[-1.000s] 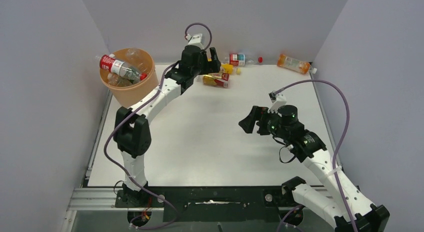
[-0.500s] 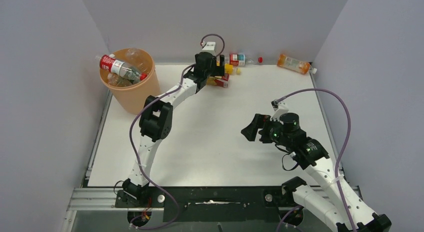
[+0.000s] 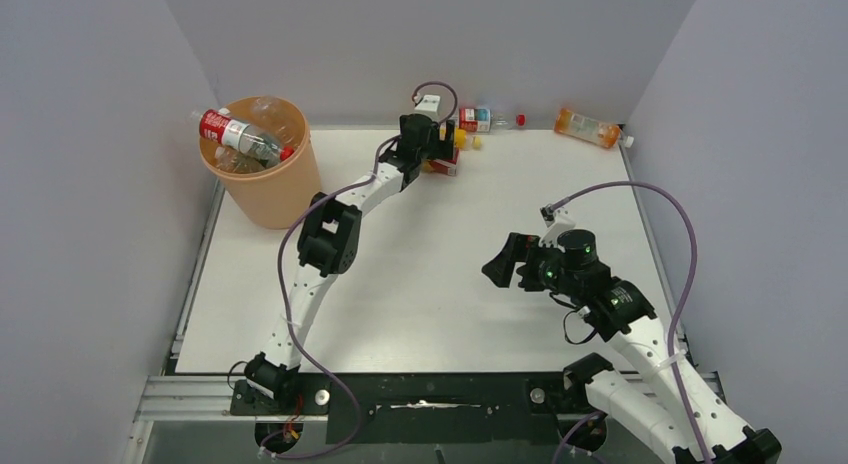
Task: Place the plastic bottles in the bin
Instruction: Pick up the plastic bottle at the center of the board.
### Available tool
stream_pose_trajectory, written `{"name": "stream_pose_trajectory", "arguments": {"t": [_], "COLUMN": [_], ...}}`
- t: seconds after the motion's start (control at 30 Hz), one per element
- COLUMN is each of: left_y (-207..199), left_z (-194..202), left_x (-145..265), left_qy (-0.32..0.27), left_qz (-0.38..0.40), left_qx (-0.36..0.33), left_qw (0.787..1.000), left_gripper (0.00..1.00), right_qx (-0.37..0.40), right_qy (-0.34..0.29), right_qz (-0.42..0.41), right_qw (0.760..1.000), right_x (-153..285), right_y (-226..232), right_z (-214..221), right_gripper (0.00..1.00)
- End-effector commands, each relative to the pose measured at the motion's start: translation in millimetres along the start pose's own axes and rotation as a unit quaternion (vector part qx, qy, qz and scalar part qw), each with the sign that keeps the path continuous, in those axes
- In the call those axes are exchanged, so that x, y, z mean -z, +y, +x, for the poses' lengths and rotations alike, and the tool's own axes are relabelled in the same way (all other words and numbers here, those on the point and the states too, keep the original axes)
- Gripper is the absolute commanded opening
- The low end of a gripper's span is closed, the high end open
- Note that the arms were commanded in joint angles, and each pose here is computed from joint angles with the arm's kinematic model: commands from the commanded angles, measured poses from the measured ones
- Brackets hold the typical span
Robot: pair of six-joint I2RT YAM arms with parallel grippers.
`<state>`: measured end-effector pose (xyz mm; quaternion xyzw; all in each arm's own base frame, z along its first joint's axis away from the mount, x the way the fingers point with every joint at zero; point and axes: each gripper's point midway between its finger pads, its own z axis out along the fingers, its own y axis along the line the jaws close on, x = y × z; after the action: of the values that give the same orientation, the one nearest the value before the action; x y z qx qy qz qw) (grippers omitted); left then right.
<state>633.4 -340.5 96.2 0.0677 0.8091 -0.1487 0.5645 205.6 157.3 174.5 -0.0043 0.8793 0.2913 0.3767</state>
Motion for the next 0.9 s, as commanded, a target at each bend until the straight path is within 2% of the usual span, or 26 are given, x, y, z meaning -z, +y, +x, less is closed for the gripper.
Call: {"name": "stream_pose_trajectory", "arguments": {"t": [0.0,0.23,0.43,0.7,0.87], "left_y": [-13,-11,-7,-5,-4], "left_z": [-4,26,45,75,91], "left_x": [8,45,83,136,170], "left_qy": [0.002,0.028,0.053,0.099,0.115], "left_qz": [0.034,0.045,0.041,0.033,0.027], "left_qx": [0.002,0.022,0.076,0.159,0.175], "left_qw": [0.999,0.998,0.995,0.982,0.977], "left_gripper": [0.87,0.86,0.85,0.85,0.86], "right_qx": [0.005,0.005,0.005,-0.015,-0.016], "right_qy": [-0.013,-0.01,-0.008,0.027,0.041], "right_qz": [-0.017,-0.022,-0.025,-0.047,-0.047], "right_qw": [1.0,1.0,1.0,0.998,0.998], "right_x": [-4,-11,-23,-63,-84], "right_y": [7,7,6,5,4], "right_z": [-9,-8,-8,11,16], "right_gripper": [0.98,0.98,0.98,0.98,0.98]}}
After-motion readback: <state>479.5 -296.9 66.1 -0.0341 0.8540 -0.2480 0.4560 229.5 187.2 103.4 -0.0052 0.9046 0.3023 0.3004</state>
